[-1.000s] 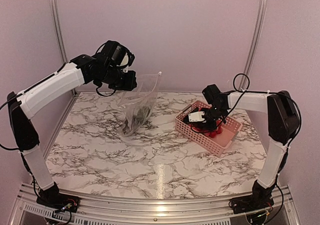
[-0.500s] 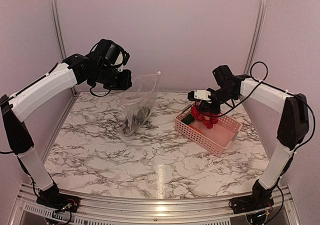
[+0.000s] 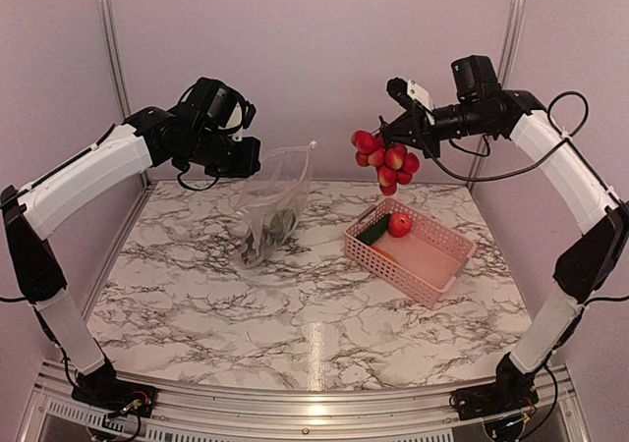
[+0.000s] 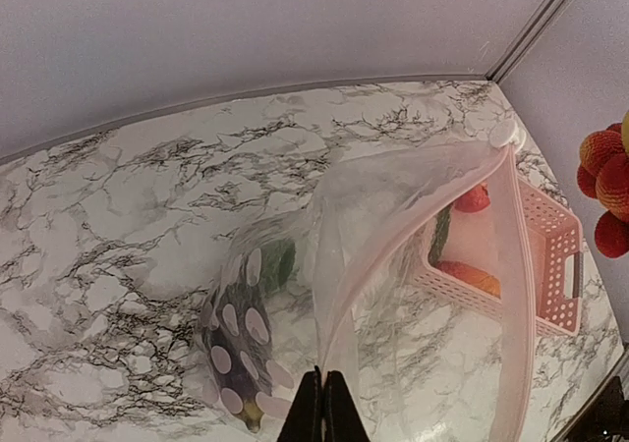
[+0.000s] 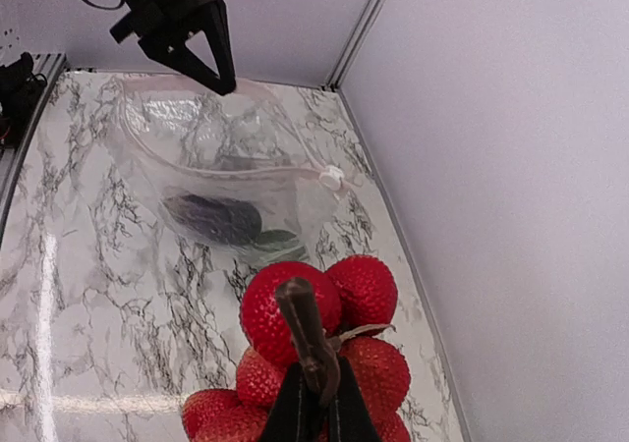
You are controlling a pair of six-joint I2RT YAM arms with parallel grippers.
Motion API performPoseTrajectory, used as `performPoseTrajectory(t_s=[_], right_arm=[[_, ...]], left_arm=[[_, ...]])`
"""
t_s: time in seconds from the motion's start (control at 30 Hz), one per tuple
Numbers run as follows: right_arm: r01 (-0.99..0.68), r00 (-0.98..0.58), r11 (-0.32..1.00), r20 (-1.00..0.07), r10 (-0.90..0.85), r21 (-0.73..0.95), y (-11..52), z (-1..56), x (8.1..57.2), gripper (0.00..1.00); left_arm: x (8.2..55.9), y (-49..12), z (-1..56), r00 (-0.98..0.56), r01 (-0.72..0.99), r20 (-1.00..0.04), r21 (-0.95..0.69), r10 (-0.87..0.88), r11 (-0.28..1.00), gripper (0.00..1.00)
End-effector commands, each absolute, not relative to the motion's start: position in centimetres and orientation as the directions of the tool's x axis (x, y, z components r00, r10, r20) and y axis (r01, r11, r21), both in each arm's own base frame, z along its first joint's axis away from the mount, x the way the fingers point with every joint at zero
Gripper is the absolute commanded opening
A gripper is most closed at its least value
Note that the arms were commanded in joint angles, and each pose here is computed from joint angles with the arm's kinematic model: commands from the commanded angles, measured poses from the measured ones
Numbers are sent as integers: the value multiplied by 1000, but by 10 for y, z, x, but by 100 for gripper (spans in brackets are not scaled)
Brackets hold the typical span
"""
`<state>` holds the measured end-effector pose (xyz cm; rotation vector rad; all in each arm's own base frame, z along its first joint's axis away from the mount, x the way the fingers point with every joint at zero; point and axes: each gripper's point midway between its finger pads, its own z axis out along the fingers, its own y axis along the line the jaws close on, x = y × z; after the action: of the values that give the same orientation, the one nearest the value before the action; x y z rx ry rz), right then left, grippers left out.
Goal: Place the food in the zip-top bag and seal the zipper
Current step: Place the fake fruit in the zipper food storage bag.
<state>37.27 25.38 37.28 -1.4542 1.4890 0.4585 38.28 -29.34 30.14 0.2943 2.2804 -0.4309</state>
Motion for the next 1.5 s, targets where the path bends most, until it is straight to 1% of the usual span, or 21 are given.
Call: performPoseTrajectory(t_s=[0.0, 0.1, 0.23, 0.33, 0.47, 0.6, 0.8, 1.03, 1.27, 1.47], right_arm=[[-958, 215, 114, -923, -319, -263, 290, 437, 319, 0], [-962, 254, 47, -946, -200, -268, 310, 471, 300, 0], [-977, 214, -32, -974, -75, -213, 326, 499, 290, 0], [-985, 149, -87, -989, -18, -147, 336, 508, 290, 0], [-986, 131, -96, -991, 24, -133, 351, 510, 297, 0], [-988, 115, -101, -992, 42, -119, 366, 503, 307, 0], [-988, 42, -144, -998, 56, -50, 385, 489, 318, 0], [-977, -55, -209, -998, 42, 45, 399, 453, 324, 0], [-985, -69, -156, -997, -23, 72, 399, 405, 330, 0], [-993, -80, -83, -994, -77, 86, 398, 386, 337, 0]], left_arm=[[385, -298, 309, -661, 343, -750, -262, 33, 902, 0], [386, -303, 309, -659, 345, -752, -291, 10, 892, 0], [385, -309, 309, -663, 352, -748, -334, -20, 874, 0], [384, -313, 308, -668, 357, -743, -361, -35, 861, 0], [384, -315, 309, -667, 356, -743, -381, -54, 854, 0], [385, -315, 312, -662, 351, -746, -395, -73, 849, 0], [384, -317, 315, -662, 349, -743, -416, -94, 840, 0], [381, -314, 326, -652, 337, -742, -464, -153, 819, 0], [378, -309, 337, -629, 334, -753, -487, -194, 807, 0], [378, -308, 335, -628, 328, -752, -491, -202, 807, 0]])
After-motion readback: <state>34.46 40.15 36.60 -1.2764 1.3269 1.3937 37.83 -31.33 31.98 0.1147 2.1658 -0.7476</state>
